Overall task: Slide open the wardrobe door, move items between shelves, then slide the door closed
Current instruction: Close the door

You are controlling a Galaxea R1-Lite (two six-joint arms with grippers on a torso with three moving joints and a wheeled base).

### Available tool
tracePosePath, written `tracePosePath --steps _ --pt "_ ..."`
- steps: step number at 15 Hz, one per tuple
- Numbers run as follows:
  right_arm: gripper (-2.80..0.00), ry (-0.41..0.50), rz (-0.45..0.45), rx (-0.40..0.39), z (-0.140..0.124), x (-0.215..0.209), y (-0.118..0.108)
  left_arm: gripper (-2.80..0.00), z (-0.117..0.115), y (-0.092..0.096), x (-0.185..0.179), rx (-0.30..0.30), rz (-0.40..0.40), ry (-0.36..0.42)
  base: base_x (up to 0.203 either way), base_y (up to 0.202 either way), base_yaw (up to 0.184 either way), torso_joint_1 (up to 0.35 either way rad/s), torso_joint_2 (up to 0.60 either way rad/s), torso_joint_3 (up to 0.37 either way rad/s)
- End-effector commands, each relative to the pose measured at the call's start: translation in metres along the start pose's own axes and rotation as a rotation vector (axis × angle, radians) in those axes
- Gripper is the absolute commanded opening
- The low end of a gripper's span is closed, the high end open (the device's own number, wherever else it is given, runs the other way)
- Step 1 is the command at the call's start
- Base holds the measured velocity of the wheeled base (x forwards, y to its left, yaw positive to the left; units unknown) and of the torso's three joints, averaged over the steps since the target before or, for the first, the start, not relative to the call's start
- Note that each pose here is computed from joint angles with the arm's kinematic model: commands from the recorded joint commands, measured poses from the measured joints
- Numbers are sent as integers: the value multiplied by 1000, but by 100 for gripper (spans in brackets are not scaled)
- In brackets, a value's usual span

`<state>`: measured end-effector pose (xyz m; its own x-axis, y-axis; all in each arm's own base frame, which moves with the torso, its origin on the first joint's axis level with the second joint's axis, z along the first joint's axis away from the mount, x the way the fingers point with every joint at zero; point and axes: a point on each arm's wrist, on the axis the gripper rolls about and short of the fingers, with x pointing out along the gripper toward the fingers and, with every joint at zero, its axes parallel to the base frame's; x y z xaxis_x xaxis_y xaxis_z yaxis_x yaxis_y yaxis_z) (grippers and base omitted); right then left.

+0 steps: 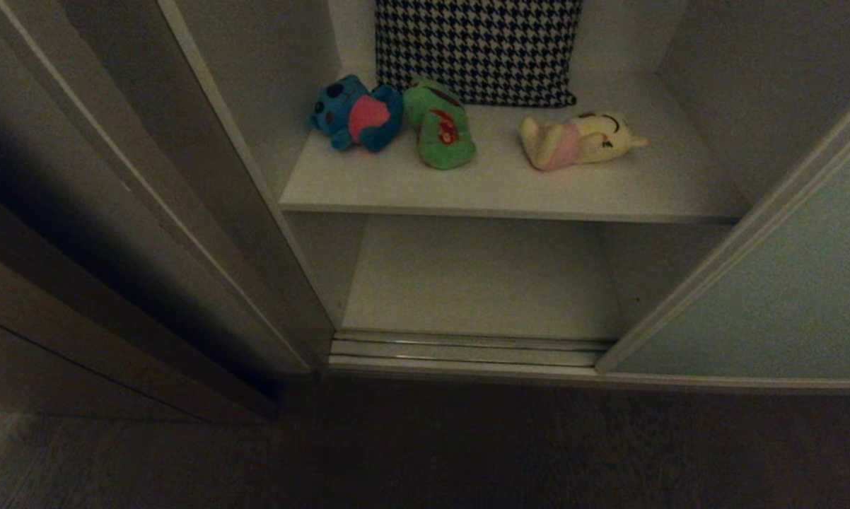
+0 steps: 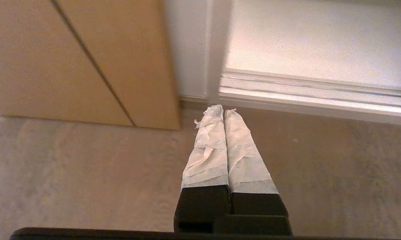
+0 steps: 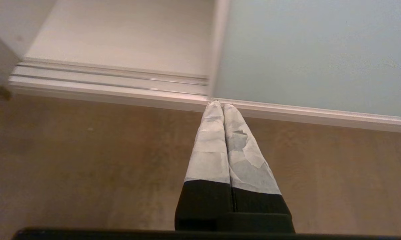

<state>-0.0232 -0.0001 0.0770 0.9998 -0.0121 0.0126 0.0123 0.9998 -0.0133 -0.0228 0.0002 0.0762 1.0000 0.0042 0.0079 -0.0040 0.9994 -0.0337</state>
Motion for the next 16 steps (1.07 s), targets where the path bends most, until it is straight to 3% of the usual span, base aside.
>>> tracePosePath --steps 1,9,16 --pt "-280 0 0 0 0 0 0 -280 0 0 0 0 0 -1 0 -197 5 2 2 6" --pt "-280 0 0 0 0 0 0 -280 0 0 0 -3 0 -1 0 -182 2 4 1 1" --pt "-280 0 0 0 0 0 0 -280 0 0 0 -3 0 -1 0 -7 0 1 0 0"
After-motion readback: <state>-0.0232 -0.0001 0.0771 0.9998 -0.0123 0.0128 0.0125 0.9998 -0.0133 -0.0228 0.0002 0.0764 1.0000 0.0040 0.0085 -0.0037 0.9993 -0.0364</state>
